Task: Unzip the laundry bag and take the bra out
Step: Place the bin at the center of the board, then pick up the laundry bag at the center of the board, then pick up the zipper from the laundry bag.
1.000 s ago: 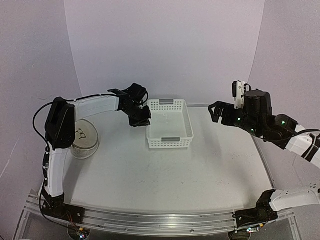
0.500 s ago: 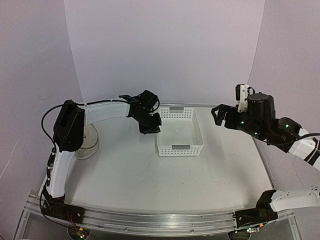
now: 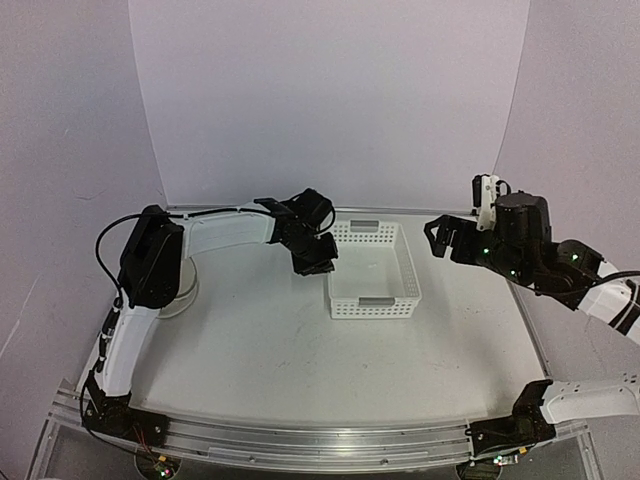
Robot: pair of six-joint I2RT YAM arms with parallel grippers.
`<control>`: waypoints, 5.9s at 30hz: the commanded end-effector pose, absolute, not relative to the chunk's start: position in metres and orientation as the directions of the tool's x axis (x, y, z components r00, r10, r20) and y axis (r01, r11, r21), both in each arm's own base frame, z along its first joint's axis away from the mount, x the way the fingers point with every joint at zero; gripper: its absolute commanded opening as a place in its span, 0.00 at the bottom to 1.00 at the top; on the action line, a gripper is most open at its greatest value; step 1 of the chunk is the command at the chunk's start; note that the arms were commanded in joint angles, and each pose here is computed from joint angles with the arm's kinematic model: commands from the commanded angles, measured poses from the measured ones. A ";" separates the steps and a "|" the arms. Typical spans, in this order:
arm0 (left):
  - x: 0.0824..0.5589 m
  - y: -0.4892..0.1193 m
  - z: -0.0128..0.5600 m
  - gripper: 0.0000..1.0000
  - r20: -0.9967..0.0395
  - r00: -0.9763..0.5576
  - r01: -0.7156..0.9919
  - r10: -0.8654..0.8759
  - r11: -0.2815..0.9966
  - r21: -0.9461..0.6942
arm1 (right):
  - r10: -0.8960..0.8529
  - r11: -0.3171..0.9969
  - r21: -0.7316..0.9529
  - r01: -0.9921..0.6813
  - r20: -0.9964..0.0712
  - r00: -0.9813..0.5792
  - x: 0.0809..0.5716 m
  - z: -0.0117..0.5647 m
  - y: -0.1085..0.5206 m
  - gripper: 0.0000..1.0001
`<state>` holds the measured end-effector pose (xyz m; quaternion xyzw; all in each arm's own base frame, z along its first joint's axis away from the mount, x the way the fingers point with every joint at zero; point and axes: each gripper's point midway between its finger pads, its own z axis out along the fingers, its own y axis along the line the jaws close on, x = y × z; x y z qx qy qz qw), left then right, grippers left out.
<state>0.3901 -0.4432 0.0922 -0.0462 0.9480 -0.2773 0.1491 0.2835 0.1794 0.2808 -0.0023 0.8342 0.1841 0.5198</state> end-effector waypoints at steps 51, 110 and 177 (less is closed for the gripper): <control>0.373 -0.277 0.260 0.76 -0.631 -0.736 0.052 -0.246 0.909 -0.415 | 0.156 0.904 0.310 -0.294 -0.880 -0.449 0.309 0.293 0.223 0.98; 0.372 0.021 0.177 0.68 -0.550 -0.705 -0.326 -0.448 0.893 -0.309 | 0.048 0.817 0.342 -0.464 -0.843 -0.536 0.328 0.286 0.293 0.98; 0.389 -0.202 0.188 0.00 -0.122 -0.609 -0.357 -0.784 0.408 -0.840 | -0.260 0.452 0.657 -0.603 -0.550 -0.794 0.265 0.197 0.509 0.62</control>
